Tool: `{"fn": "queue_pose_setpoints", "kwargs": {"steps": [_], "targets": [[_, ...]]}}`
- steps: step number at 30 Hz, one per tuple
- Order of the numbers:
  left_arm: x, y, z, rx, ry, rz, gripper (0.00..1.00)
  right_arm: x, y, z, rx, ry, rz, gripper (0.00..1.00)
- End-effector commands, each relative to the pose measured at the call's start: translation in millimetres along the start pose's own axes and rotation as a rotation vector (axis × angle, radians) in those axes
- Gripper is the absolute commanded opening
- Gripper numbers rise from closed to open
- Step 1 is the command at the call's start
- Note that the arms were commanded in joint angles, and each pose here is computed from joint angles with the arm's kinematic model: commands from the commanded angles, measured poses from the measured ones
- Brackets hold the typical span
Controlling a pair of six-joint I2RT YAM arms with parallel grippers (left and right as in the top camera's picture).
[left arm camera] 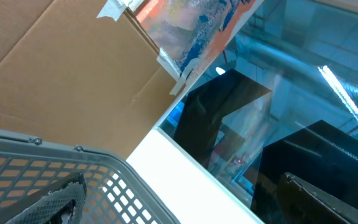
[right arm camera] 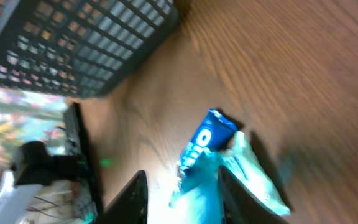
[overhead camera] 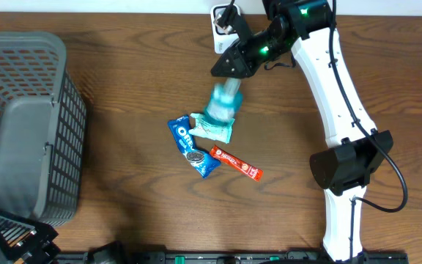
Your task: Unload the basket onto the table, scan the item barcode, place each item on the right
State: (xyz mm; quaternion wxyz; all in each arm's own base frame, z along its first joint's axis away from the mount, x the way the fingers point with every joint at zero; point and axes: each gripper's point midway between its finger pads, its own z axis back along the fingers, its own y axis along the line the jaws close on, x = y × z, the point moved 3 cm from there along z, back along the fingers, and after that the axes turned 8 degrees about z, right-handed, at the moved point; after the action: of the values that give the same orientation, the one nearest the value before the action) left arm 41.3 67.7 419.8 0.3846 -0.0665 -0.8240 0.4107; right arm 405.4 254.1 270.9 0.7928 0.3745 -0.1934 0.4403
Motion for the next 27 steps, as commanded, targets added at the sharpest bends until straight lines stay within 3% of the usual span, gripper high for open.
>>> {"fn": "queue_pose_setpoints", "kwargs": {"steps": [1,7,8,9,12,15,16,17,21,27], "targets": [[-4,0,-1,-0.009,0.016,-0.004,0.98,-4,-12,10,-0.136,0.052,0.028,0.18],[-4,0,-1,-0.009,0.016,-0.004,0.98,-25,-24,10,-0.271,0.196,0.003,0.2],[-4,0,-1,-0.008,0.017,-0.005,0.98,-30,-25,10,-0.305,0.232,-0.02,0.29],[-4,0,-1,-0.006,0.019,-0.006,0.98,-31,-26,10,-0.333,0.246,-0.039,0.31],[-7,3,-1,0.004,0.03,-0.011,0.98,-39,-37,14,-0.46,0.298,-0.111,0.57],[-6,2,-1,0.003,0.029,-0.01,0.98,-54,-46,25,-0.601,0.401,-0.151,0.72],[-6,2,-1,0.003,0.029,-0.01,0.98,-58,-46,27,-0.62,0.427,-0.154,0.87],[-7,3,-1,0.004,0.029,-0.011,0.98,-62,-46,30,-0.641,0.445,-0.181,0.91],[-7,3,-1,0.004,0.03,-0.011,0.98,-69,-43,32,-0.682,0.424,-0.361,0.94],[-7,3,-1,0.004,0.03,-0.011,0.98,-84,-40,42,-0.79,0.311,-0.88,0.99]]}}
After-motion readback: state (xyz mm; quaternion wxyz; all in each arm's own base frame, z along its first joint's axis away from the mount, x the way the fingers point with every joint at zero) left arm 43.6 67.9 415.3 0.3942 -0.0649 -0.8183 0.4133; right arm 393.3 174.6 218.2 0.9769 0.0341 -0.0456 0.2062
